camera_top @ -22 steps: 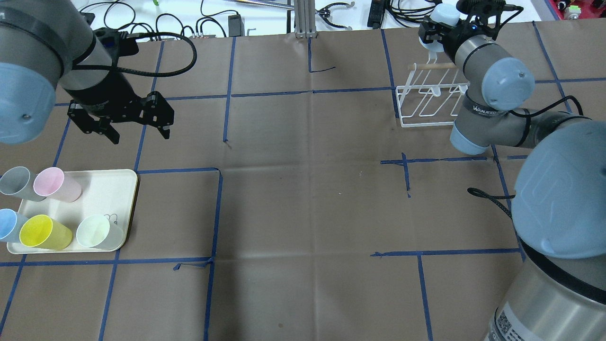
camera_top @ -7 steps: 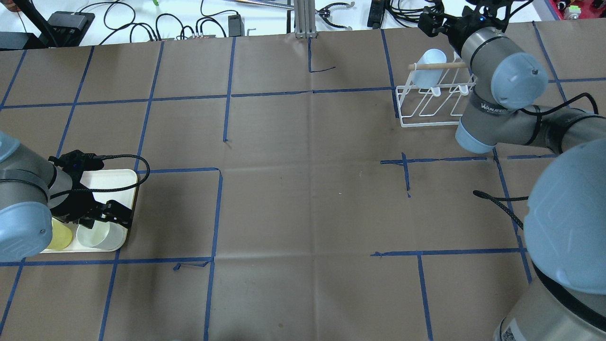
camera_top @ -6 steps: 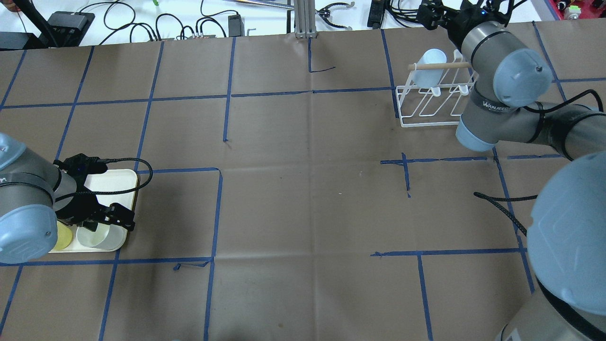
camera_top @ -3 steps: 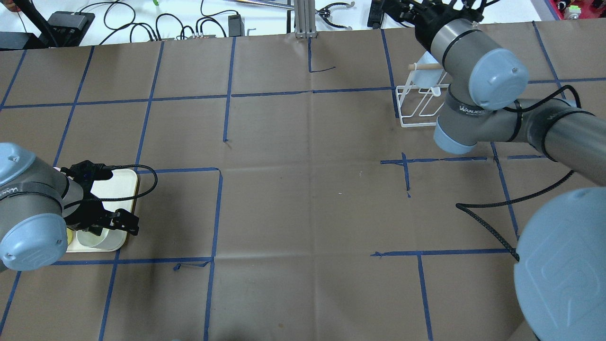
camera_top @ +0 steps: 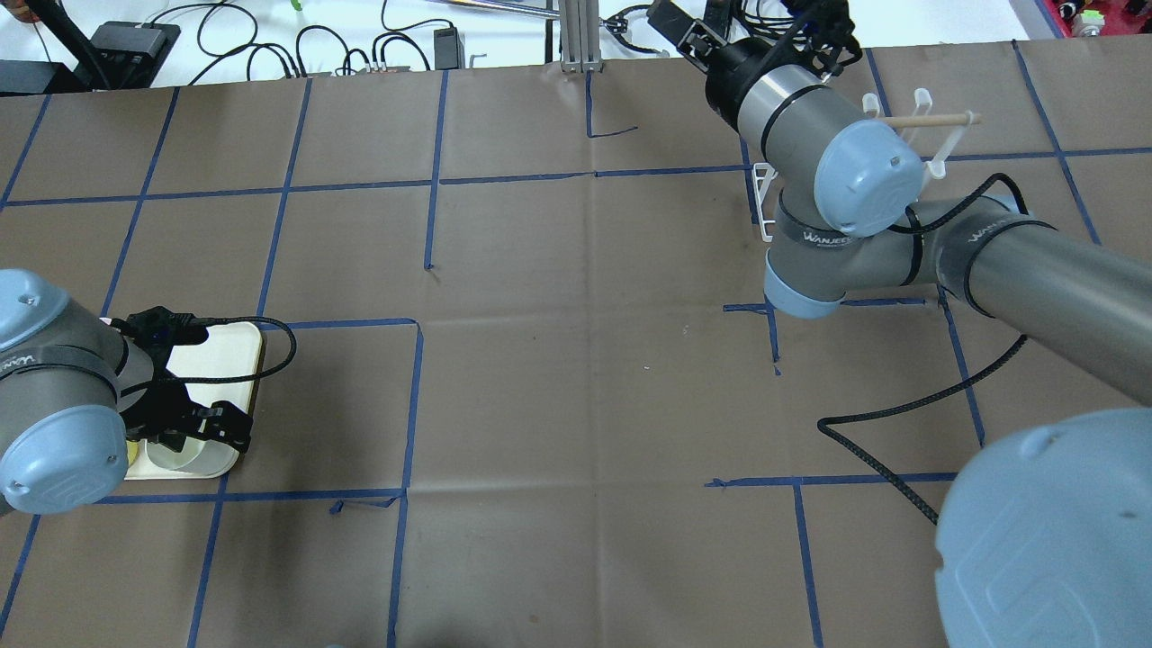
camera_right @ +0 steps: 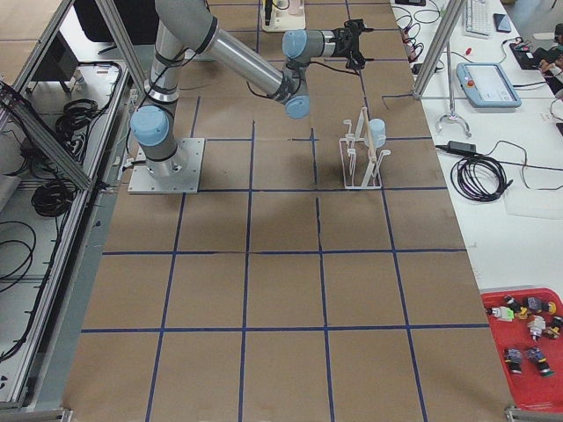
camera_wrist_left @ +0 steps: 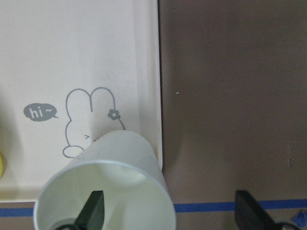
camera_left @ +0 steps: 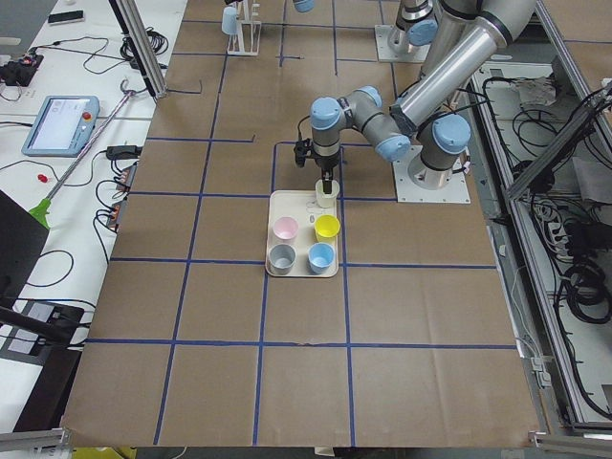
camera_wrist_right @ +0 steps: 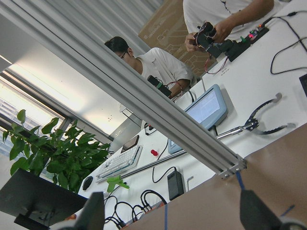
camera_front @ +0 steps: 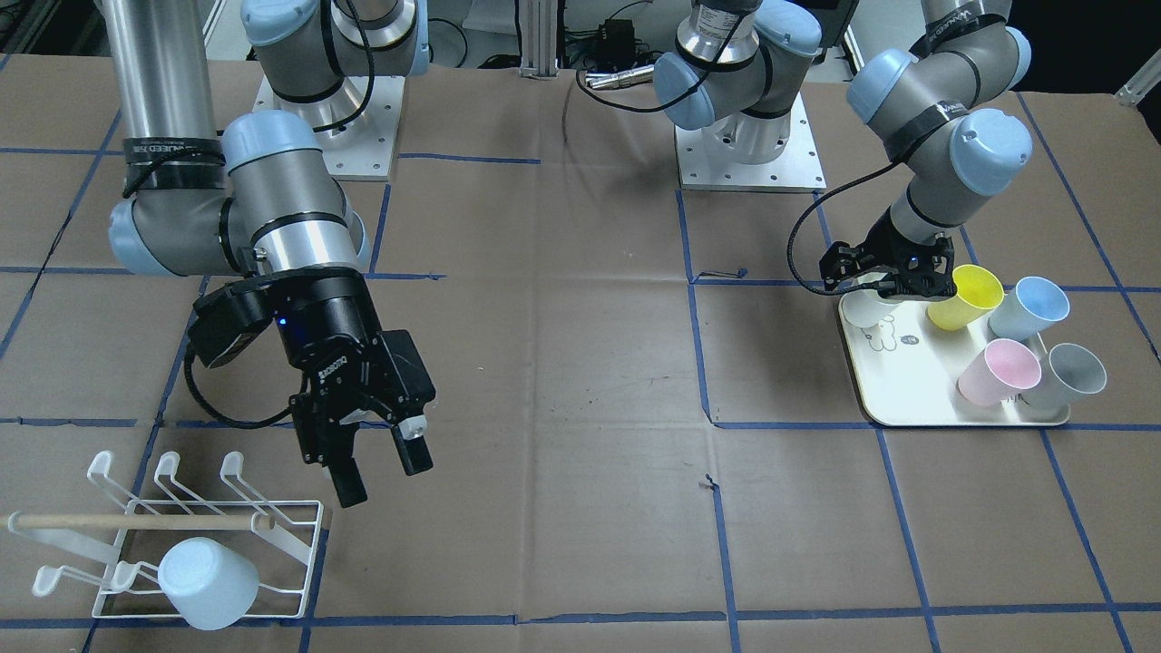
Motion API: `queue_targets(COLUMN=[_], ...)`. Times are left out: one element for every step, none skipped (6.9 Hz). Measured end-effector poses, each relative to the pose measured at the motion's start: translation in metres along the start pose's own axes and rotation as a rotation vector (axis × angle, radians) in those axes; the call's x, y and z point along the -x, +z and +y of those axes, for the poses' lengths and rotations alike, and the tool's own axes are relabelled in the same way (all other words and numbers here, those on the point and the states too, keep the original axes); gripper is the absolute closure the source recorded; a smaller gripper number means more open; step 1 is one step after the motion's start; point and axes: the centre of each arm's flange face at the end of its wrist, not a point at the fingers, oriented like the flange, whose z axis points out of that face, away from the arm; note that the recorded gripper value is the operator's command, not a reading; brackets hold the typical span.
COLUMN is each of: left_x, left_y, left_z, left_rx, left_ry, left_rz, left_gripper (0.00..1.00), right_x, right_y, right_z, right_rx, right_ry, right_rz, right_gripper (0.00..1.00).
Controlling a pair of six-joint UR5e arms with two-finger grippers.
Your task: Transfer IKEA cup to right arm and place on rack
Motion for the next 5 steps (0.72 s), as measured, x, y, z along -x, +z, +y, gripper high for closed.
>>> queue_targets(left_x=[0.001, 0.001, 0.003, 0.005, 0.007], left_y=[-0.001, -0.004, -0.009, -0.016, -0.023], left_z=[0.0, -0.001, -0.002, -0.005, -0.008], left_rx=[-0.001, -0.003, -0.012, -0.019, -0.024], left_ry=[0.002, 0.001, -0.001, -0.003, -0.003], left_rz=[-0.004, -0.008, -0.014, -0.019, -0.022], left_gripper=[1.0, 1.0, 1.0, 1.0, 1.0], right_x=[0.006, 0.005, 0.0, -0.005, -0.008], right_y=[0.001, 0.0, -0.003, -0.005, -0.007], right_z=[0.016, 0.029, 0.04, 0.047, 0.051], right_rx=[0.026, 0.049, 0.066, 0.078, 0.085], right_ry=[0.145, 0.281, 0.372, 0.419, 0.445], right_rz=[-0.005, 0.005, 0.025, 0.041, 0.05], right_gripper=[0.0, 0.0, 0.0, 0.0, 0.0])
